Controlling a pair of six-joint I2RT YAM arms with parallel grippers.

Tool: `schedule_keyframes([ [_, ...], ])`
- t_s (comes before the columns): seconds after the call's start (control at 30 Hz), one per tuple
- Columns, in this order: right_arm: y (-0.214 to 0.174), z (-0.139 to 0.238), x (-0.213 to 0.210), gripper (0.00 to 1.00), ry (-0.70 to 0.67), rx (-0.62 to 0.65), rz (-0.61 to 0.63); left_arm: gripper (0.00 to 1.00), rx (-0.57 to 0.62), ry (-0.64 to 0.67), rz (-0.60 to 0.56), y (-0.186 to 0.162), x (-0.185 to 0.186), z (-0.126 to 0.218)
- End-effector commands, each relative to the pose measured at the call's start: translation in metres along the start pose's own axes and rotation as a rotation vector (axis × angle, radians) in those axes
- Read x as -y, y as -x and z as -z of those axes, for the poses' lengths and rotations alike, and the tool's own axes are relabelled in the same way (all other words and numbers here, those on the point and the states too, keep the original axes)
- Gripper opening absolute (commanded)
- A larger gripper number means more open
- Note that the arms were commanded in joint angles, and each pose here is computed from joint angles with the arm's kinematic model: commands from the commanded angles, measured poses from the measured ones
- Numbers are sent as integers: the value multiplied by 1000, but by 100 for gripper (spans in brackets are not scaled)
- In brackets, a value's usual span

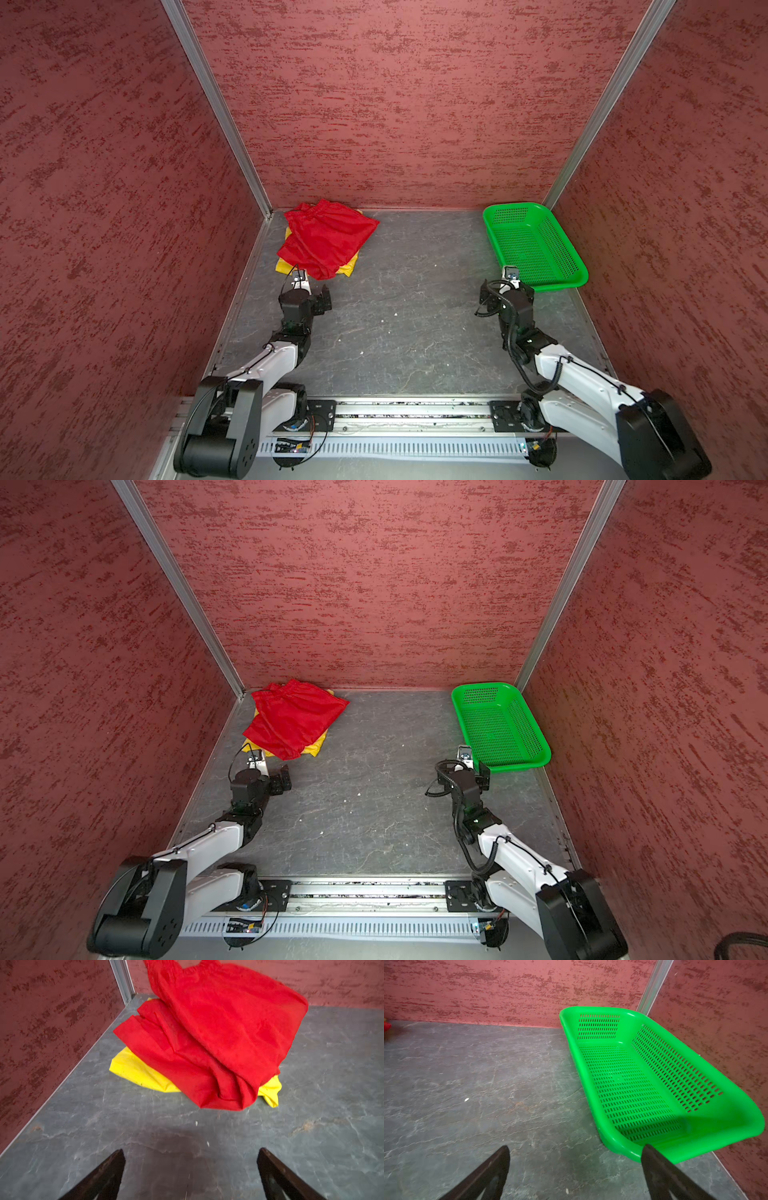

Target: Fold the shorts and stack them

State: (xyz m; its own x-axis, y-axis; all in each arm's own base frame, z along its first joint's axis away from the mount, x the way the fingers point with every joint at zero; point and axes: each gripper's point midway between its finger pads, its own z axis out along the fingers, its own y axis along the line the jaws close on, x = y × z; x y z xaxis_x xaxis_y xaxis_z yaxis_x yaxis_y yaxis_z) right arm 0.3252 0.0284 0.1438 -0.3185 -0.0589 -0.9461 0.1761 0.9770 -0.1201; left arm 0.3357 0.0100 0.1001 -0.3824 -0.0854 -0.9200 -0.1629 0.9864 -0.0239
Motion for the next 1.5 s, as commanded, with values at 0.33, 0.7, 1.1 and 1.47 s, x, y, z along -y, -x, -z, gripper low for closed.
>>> schedule_keyframes([
  [0.33,18,-6,54,99,-1,258,-193,99,341,-84,33,43,1,-19],
  [0.7,31,-35,37,99,73,291,-127,99,154,-31,59,39,-5,-52],
  [1.1,11,-49,31,99,108,285,-106,99,157,-34,54,39,-4,-52],
  [1.47,8,-72,43,99,78,203,-165,99,157,-33,53,39,-4,-53],
])
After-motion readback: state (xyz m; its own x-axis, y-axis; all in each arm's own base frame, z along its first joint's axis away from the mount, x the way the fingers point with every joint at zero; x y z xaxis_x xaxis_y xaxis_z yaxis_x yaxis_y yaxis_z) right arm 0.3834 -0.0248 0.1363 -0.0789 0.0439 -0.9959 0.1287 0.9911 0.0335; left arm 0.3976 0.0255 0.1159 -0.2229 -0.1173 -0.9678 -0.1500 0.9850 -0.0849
